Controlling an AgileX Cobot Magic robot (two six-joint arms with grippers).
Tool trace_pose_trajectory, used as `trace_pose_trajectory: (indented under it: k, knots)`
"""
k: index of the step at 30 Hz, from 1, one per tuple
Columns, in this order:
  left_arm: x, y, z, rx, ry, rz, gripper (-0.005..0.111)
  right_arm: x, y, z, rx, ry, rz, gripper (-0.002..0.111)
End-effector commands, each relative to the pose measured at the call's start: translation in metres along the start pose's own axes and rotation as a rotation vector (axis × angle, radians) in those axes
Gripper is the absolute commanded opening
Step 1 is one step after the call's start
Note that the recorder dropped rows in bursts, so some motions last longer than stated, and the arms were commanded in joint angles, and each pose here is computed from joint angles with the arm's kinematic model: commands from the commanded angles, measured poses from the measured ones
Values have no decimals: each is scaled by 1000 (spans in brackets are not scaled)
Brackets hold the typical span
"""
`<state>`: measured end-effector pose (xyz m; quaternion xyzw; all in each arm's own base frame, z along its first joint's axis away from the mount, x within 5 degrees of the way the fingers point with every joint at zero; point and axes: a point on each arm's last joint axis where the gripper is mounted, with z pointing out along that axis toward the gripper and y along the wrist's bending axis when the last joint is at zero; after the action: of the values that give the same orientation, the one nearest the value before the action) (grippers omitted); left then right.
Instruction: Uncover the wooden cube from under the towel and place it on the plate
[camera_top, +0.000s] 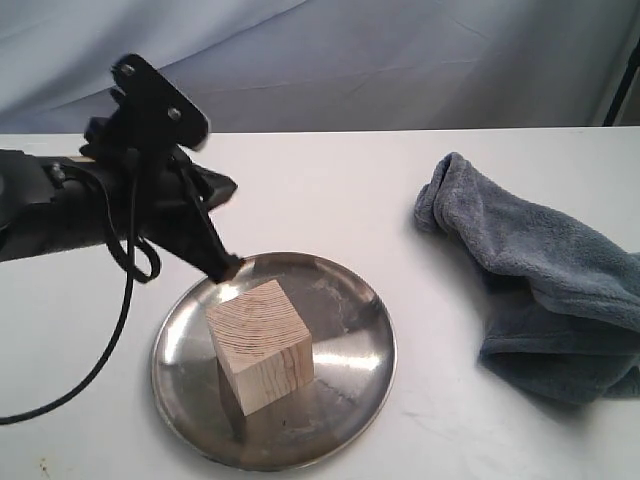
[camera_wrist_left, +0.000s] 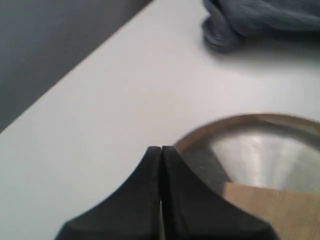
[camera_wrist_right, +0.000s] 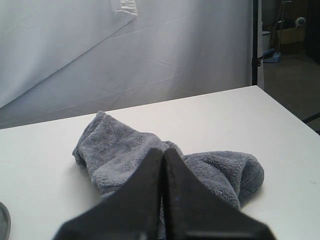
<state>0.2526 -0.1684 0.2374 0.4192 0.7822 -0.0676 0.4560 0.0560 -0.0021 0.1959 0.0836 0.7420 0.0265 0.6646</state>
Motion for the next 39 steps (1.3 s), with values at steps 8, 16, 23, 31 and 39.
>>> trace_pose_trajectory:
  k: [8, 16, 23, 31, 39]
  knots:
    - [28, -14, -7, 166, 324, -10, 0, 1, 0, 0, -2, 0, -5, 0]
    - [48, 9, -23, -137, 686, -231, 0, 1, 0, 0, -2, 0, -5, 0]
    - [25, 26, -31, -132, 813, -407, 0, 1, 0, 0, -2, 0, -5, 0]
    - [36, 87, -27, -163, 841, -777, 0, 1, 0, 0, -2, 0, -5, 0]
    - [80, 139, -60, -303, 894, -995, 0, 1, 0, 0, -2, 0, -5, 0]
